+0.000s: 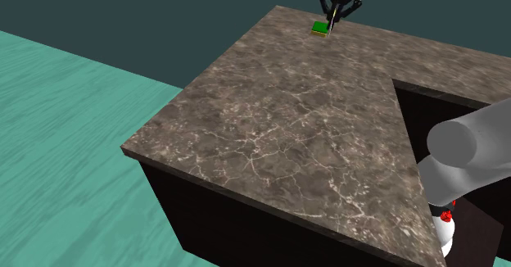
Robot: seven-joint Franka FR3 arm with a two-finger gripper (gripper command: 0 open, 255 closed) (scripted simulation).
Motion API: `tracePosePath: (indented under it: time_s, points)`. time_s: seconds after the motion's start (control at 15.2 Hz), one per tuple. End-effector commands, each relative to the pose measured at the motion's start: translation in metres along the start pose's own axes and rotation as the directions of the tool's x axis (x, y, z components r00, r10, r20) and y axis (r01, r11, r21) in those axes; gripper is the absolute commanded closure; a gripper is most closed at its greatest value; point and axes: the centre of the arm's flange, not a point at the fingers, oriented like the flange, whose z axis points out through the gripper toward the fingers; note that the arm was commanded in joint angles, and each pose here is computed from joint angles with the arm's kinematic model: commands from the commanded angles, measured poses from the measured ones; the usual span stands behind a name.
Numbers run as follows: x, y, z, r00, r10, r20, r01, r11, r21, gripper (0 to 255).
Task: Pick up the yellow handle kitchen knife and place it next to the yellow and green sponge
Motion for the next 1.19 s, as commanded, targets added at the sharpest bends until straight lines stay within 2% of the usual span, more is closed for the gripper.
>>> tracePosePath:
  time_s: [0.0,0.86,1.12]
  points:
    - [0.025,0.006,0.000,1.000,-0.001,-0.001,0.001,1.000,0.000,255]
    - [0.187,0.051,-0.004,1.000,-0.001,-0.001,0.001,1.000,0.000,255]
    - [0.188,0.051,0.017,1.000,-0.001,-0.001,0.001,1.000,0.000,255]
